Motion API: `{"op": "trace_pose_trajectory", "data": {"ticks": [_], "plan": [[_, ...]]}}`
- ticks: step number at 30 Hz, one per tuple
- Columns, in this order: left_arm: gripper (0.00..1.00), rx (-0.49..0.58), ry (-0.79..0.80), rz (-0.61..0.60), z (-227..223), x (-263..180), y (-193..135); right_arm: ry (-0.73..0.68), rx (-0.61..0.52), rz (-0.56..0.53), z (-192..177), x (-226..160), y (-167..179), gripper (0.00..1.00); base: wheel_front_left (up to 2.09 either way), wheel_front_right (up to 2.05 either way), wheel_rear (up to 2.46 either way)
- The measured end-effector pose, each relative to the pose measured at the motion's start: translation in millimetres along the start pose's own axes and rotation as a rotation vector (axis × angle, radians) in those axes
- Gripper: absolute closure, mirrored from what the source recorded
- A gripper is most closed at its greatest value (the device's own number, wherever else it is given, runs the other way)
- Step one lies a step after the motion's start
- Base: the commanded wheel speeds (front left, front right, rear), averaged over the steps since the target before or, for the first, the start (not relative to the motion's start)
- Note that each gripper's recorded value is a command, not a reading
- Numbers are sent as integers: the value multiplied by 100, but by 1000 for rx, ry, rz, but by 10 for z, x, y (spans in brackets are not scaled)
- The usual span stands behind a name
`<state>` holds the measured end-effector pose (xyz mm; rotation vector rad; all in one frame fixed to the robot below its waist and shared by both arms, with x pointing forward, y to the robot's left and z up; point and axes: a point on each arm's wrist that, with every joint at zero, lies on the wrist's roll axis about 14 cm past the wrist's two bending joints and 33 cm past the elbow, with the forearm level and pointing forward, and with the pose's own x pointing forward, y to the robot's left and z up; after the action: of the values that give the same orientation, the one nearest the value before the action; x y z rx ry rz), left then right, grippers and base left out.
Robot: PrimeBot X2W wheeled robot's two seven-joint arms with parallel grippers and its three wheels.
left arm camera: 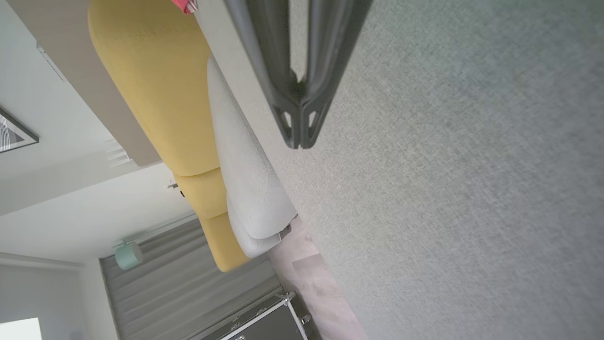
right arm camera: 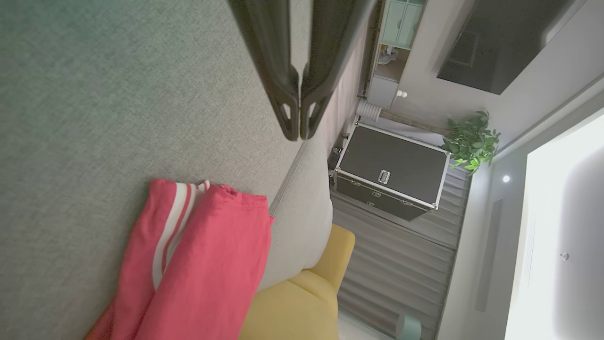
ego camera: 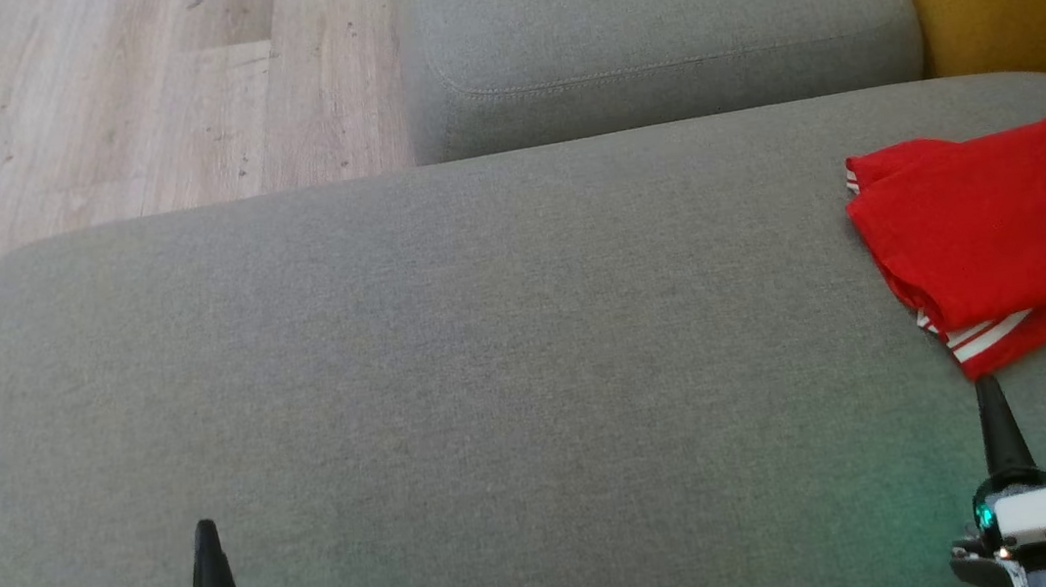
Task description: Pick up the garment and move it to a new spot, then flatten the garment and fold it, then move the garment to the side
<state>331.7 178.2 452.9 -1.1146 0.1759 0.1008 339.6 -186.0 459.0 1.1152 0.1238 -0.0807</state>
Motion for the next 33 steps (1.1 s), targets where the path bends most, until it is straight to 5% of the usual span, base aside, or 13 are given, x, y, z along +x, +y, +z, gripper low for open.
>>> {"op": "trace_pose_trajectory", "data": {"ticks": [33], "plan": [[100,-390,-1,-76,184,312,-186,-32,403,29,213,258,89,100,0,0,0]]}}
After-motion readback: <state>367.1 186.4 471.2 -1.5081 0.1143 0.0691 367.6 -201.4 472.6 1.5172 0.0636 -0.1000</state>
